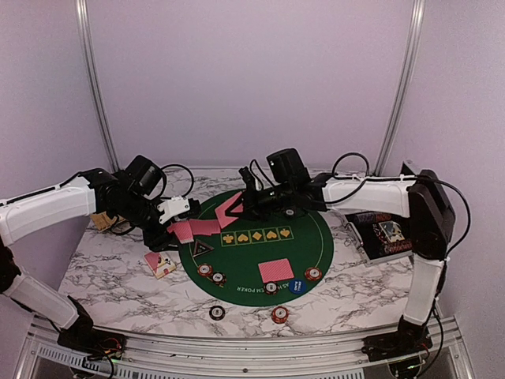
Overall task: Distribute texas hold em gaming equipment
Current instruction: Place the poker card in the community card area, then adjust the poker card in the community card area.
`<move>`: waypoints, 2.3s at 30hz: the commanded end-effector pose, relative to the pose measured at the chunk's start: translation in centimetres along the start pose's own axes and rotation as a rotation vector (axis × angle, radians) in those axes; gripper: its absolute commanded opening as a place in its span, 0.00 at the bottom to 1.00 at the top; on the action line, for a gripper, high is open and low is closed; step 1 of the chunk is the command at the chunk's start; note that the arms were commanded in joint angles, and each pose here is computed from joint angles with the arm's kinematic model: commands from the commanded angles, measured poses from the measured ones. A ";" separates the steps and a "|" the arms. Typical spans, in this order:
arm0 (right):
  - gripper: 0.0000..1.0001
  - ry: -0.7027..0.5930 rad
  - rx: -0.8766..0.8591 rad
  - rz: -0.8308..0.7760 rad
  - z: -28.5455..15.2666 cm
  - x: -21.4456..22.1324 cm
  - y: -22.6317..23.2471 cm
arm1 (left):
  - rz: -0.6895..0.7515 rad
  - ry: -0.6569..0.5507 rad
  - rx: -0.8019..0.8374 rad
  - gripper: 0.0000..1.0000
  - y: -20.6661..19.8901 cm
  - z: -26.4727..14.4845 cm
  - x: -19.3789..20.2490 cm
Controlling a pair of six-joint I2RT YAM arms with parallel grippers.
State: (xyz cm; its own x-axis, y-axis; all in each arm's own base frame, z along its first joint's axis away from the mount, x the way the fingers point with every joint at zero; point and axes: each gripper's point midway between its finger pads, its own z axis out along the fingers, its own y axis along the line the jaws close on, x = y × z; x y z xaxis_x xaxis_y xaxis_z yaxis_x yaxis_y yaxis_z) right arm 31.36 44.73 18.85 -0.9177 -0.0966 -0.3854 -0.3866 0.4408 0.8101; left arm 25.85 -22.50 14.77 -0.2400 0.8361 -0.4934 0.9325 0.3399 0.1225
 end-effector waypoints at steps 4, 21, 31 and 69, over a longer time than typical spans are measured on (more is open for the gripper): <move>0.00 -0.007 0.640 -0.274 -4.1 -3.0 -7.8 | -0.021 -0.028 -0.031 0.01 0.6 -0.9 -0.1; 0.00 -0.007 1.395 -0.750 -3.4 -5.7 -12.4 | -0.049 -0.020 -0.027 0.01 0.6 -1.7 1.1; 0.00 0.098 1.339 -0.864 2.3 -2.4 -14.5 | -0.053 -0.027 -0.014 0.01 0.5 -1.6 0.8; 0.92 0.062 0.590 -0.343 1.9 2.5 -11.0 | -0.057 -0.054 0.001 0.02 0.4 -1.9 0.0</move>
State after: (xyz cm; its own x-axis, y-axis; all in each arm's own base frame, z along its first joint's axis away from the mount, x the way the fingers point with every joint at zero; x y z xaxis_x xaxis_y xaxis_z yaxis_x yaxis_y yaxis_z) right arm 31.90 42.33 4.57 -0.6322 -0.5941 -0.4974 -0.6658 0.7449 -0.0434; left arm 25.82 -21.34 15.22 -0.2846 0.8063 -0.5185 0.9176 0.3857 0.0961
